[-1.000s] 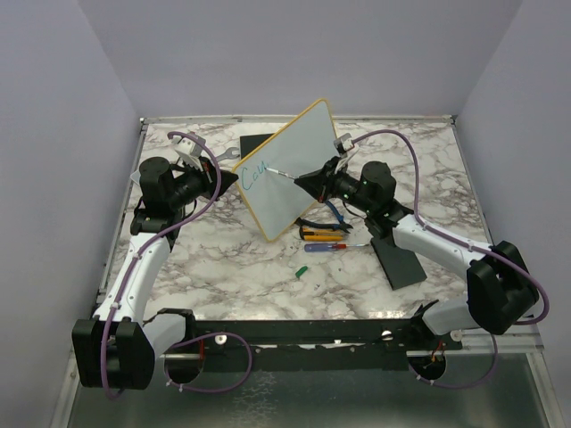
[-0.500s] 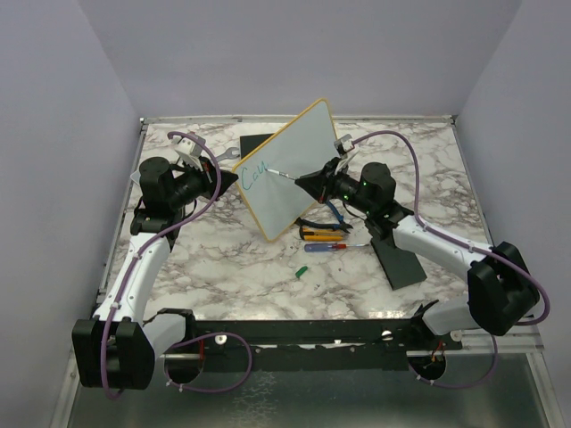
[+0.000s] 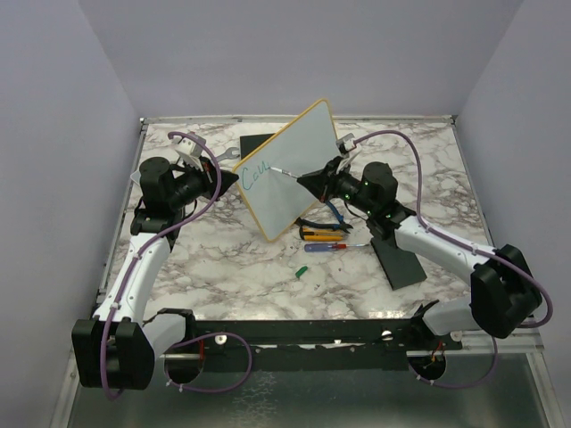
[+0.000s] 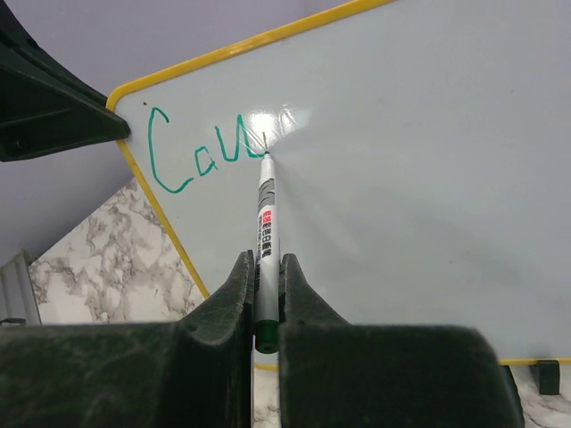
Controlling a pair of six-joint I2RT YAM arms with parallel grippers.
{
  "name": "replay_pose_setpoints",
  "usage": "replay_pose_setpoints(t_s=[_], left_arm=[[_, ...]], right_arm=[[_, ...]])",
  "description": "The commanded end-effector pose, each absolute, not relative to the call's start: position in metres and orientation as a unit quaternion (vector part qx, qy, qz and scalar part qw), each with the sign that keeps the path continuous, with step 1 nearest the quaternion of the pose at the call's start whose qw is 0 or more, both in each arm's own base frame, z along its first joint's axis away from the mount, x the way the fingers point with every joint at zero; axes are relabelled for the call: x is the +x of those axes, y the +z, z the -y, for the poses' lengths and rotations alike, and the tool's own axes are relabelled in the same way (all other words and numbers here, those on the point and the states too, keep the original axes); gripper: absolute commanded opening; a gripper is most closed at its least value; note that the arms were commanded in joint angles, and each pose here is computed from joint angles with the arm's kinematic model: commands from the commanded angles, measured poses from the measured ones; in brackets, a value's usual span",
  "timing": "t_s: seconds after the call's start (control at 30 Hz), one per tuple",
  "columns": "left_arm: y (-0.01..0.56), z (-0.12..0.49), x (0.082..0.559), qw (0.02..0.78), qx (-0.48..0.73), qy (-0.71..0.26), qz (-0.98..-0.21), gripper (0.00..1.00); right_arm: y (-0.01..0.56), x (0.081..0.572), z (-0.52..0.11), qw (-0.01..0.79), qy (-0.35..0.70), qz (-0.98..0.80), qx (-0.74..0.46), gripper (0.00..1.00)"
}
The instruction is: Write a sentence on the whiteboard
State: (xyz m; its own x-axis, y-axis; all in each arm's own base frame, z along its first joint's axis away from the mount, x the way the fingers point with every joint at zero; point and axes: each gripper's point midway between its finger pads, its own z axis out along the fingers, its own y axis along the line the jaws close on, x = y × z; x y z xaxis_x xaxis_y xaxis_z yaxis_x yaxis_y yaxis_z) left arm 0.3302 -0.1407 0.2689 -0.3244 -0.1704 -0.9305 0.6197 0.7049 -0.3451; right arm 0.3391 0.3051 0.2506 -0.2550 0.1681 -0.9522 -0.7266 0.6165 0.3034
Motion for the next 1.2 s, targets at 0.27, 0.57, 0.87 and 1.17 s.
replay_pose_setpoints(t_s=[0.27,0.57,0.87,1.17], left_arm=[[0.282,0.142,0.325,0.581,0.174,-0.349,-0.714,0.0],[0.283,0.141,0.325,0.583,0.174,-0.348,-0.714,0.0],[0.281,0.141,0.325,0.583,0.174,-0.345,-0.715,0.0],[0.278,0.14,0.327,0.581,0.171,-0.343,-0.718,0.0]], right_arm=[[0.285,0.323,-0.286,0.608,0.378,-0.67,-0.197,0.01],[0.289,0.322,-0.285,0.61,0.376,-0.667,-0.204,0.01],[0.285,0.334,-0.281,0.599,0.4,-0.661,-0.209,0.01],[0.281,0.329,-0.288,0.589,0.421,-0.644,-0.245,0.0]])
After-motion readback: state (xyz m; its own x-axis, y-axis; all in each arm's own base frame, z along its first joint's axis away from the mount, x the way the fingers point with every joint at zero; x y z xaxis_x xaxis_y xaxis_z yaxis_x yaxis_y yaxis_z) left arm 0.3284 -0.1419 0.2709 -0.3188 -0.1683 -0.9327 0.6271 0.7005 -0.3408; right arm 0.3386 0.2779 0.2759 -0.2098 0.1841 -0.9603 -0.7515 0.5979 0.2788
